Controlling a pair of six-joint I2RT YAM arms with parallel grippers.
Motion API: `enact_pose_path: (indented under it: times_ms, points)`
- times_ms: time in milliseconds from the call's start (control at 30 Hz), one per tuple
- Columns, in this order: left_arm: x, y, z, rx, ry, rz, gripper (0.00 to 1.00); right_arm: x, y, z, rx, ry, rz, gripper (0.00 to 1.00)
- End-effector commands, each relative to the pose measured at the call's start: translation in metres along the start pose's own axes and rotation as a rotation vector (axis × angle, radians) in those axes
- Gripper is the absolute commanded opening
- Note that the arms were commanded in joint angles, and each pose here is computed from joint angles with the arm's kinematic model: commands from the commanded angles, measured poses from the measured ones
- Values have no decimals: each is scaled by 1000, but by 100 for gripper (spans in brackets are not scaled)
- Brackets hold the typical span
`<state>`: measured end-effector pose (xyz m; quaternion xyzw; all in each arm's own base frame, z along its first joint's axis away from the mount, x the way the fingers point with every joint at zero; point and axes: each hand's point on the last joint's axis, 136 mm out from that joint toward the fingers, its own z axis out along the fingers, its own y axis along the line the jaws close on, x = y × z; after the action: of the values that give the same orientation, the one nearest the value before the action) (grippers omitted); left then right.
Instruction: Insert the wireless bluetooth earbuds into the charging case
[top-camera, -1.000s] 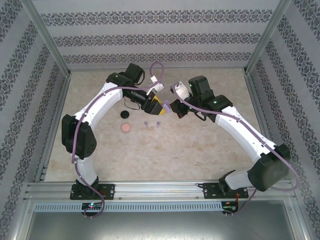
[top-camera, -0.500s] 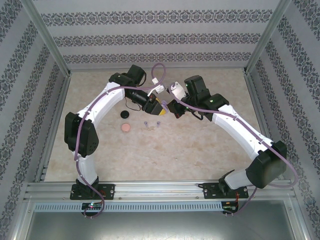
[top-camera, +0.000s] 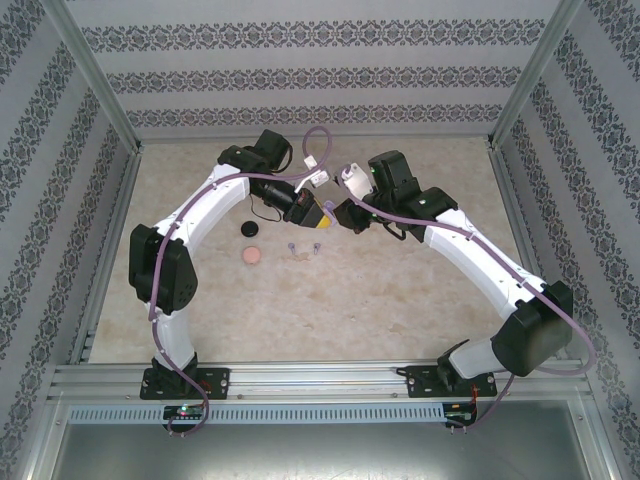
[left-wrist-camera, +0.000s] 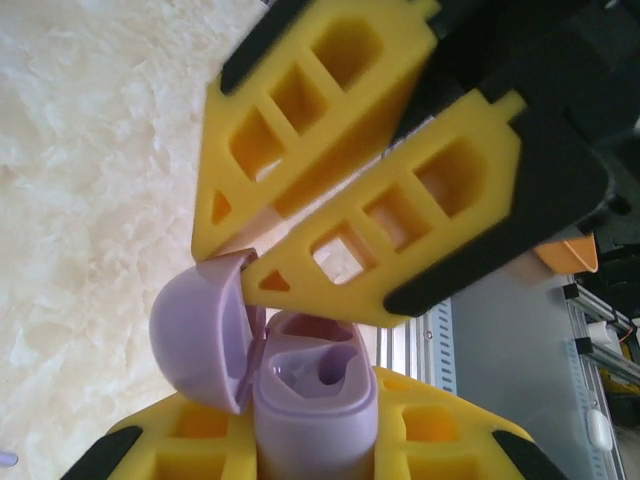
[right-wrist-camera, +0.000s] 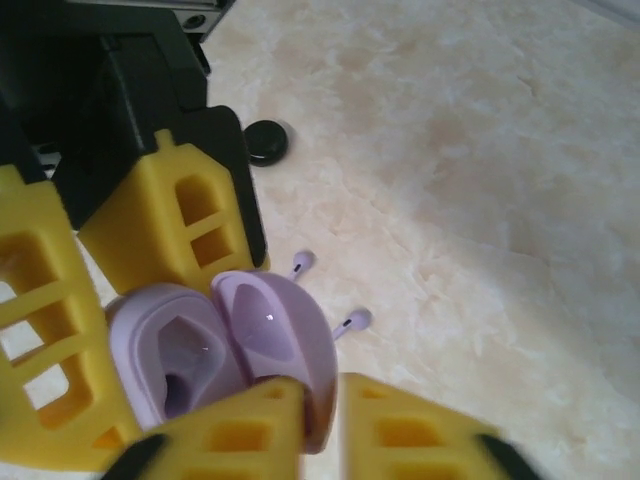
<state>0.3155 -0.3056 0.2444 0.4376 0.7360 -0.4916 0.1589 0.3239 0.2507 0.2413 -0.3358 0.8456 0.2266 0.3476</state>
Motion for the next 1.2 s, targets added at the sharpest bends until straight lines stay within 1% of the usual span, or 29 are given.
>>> enact_pose_path:
  times_ms: [0,33,67,167,267,367,500,733,933,1033,1167]
  points:
    - [-9,3,-8,-17,-58,24,1,-23,4,-23,-7,-93,39,38]
    - [-12,8,-13,-39,-90,37,0,-24,4,-29,-15,-112,67,43]
    - [-13,11,-18,-55,-114,19,0,-24,5,-36,-23,-132,88,47]
    - [-21,22,-42,-151,-216,37,0,-15,10,-51,-36,-155,140,53]
    - [-25,30,-67,-272,-311,48,0,-1,11,-57,-31,-161,208,61]
    - [-29,32,-90,-399,-419,69,0,10,10,-49,-31,-144,299,63]
    - [-32,20,-118,-549,-565,129,0,25,6,-17,16,-62,385,63]
    - [-34,-9,-169,-765,-790,192,0,38,9,57,74,108,485,62]
    - [-36,-27,-194,-841,-893,203,0,48,18,119,117,250,518,57]
    - [-37,-34,-203,-863,-933,211,0,56,19,144,164,322,503,54]
    - [-38,-38,-211,-891,-960,209,0,66,18,167,229,401,482,52]
